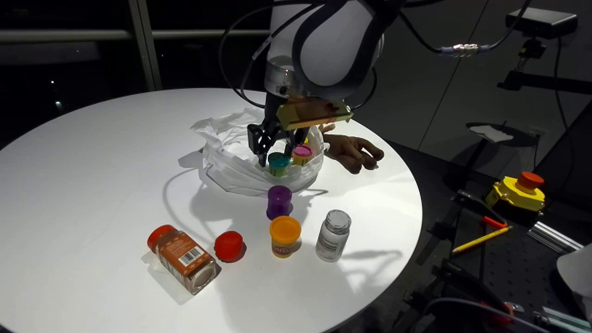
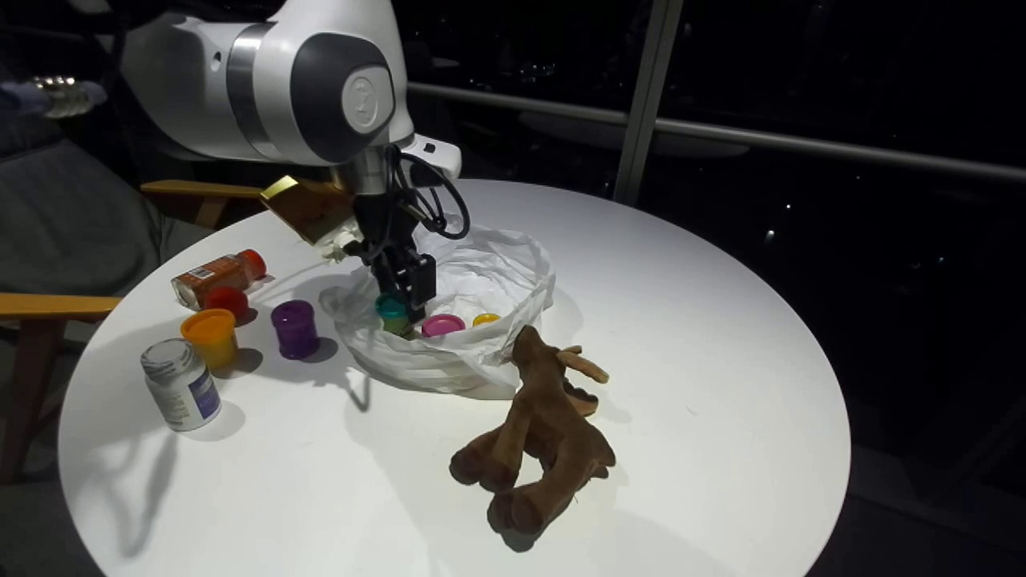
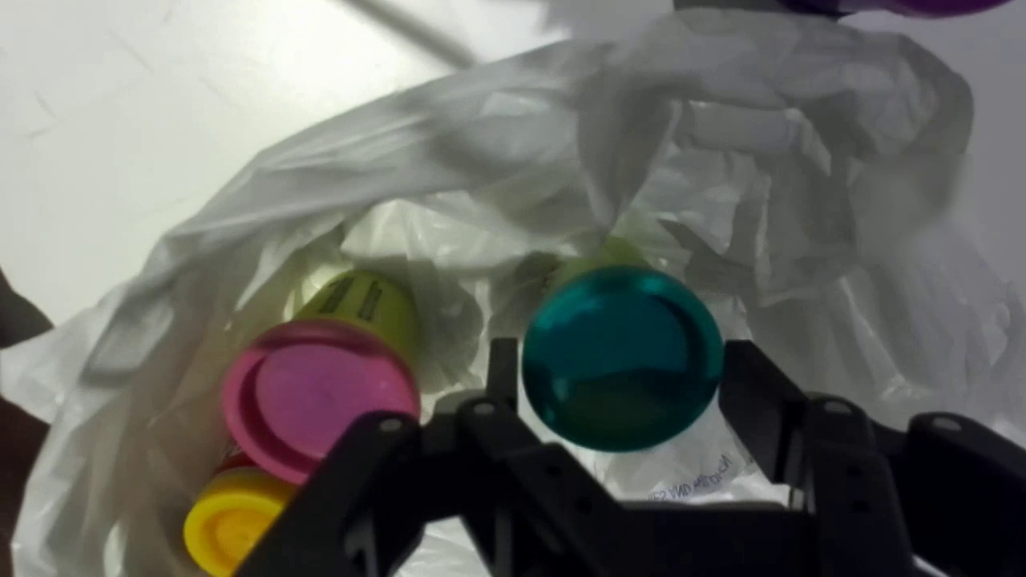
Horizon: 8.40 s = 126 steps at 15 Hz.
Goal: Put all the objects on the table into the plastic bag
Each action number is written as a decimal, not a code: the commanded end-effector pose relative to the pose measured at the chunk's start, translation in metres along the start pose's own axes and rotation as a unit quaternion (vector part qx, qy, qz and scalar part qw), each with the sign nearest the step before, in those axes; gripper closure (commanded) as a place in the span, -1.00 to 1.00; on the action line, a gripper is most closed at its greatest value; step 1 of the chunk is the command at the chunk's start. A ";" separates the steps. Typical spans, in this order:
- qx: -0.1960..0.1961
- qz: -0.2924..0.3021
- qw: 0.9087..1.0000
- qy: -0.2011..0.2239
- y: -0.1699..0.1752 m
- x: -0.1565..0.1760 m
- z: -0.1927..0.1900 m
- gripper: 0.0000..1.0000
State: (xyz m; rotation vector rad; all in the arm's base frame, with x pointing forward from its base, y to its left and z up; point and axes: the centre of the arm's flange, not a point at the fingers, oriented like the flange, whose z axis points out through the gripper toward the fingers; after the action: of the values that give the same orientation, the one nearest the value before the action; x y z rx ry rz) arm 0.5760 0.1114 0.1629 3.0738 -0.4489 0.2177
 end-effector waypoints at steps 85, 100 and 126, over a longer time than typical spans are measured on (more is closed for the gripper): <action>-0.014 -0.005 1.000 -0.002 0.067 0.136 -0.009 -0.45; 0.038 0.049 0.998 0.032 -0.032 -0.036 -0.117 -1.00; 0.020 0.095 0.994 -0.058 -0.057 -0.085 -0.011 0.04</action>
State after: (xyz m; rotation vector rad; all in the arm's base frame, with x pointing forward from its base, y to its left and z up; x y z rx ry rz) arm 0.4991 0.1890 0.1608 3.0651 -0.7504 0.0502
